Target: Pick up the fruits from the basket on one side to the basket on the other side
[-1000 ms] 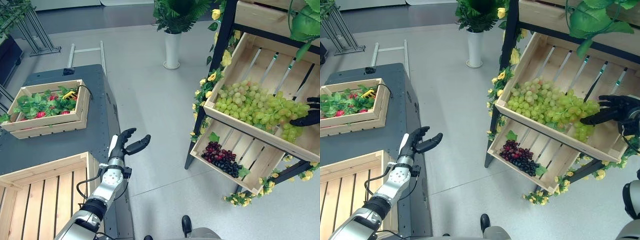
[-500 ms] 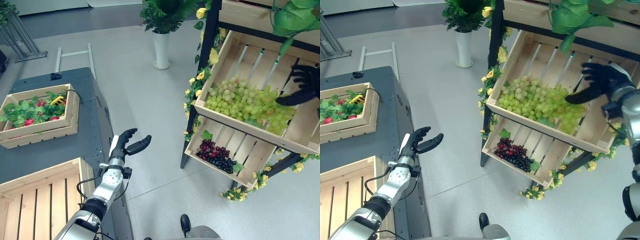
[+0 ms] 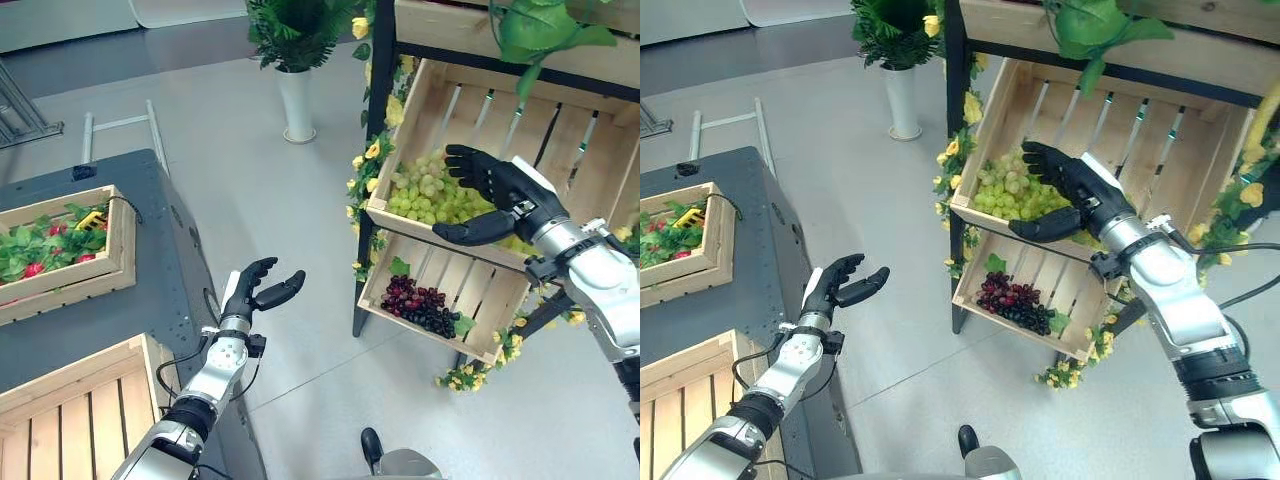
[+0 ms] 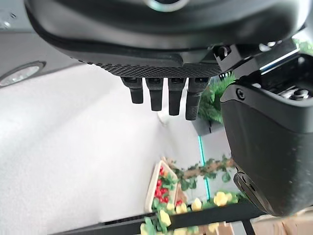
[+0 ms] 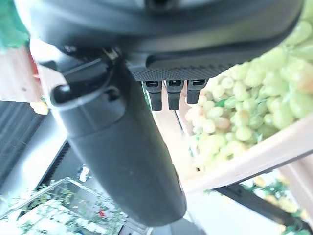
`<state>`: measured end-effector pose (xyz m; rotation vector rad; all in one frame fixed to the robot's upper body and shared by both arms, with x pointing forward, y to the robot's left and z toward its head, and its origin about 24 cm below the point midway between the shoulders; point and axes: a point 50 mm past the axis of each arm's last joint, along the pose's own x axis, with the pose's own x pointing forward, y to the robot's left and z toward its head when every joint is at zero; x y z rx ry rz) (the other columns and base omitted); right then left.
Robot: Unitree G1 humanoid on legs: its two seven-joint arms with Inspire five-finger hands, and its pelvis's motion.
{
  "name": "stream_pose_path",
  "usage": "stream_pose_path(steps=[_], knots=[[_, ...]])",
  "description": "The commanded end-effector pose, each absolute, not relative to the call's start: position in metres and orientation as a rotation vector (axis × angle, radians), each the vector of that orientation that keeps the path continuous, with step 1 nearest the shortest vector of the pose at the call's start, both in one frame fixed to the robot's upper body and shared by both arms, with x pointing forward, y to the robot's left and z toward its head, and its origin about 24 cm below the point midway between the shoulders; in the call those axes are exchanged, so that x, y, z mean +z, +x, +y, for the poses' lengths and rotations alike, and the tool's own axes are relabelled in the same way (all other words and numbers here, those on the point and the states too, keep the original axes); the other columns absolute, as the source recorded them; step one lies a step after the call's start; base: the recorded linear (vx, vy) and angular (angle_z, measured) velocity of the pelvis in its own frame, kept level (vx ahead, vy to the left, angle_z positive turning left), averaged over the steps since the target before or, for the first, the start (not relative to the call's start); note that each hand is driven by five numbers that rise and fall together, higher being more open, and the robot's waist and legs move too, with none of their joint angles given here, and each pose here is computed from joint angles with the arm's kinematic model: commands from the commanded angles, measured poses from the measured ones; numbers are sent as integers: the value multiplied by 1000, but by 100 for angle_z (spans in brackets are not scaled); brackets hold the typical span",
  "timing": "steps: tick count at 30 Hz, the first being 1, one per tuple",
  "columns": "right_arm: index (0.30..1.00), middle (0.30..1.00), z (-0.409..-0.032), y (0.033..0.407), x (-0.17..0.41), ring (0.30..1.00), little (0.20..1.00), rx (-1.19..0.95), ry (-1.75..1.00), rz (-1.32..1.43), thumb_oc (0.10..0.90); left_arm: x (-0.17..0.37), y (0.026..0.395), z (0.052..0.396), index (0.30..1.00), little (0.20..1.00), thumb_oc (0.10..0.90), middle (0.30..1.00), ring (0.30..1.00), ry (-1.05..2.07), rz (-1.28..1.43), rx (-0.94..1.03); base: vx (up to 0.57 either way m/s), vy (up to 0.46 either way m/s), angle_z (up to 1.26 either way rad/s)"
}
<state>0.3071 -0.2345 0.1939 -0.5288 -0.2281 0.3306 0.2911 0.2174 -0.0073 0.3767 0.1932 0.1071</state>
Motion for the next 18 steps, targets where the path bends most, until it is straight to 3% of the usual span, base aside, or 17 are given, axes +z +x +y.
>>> stream_pose_path(steps=[1,12,18], knots=[[900,900,-222,301,236,900,900,418,-390,-421,800,30,316,213,900,900,800,900,900,366,13,125,35,10,-7],[900,900,-157,265,178,900,900,952,2,-374,800,-7,292,200,900,900,800,900,900,243,99,111,11,-37,-4],[900,900,-129,252,102,900,900,964,153,-159,800,-44,261,194,900,900,800,900,900,225,227,110,-15,-95,15]])
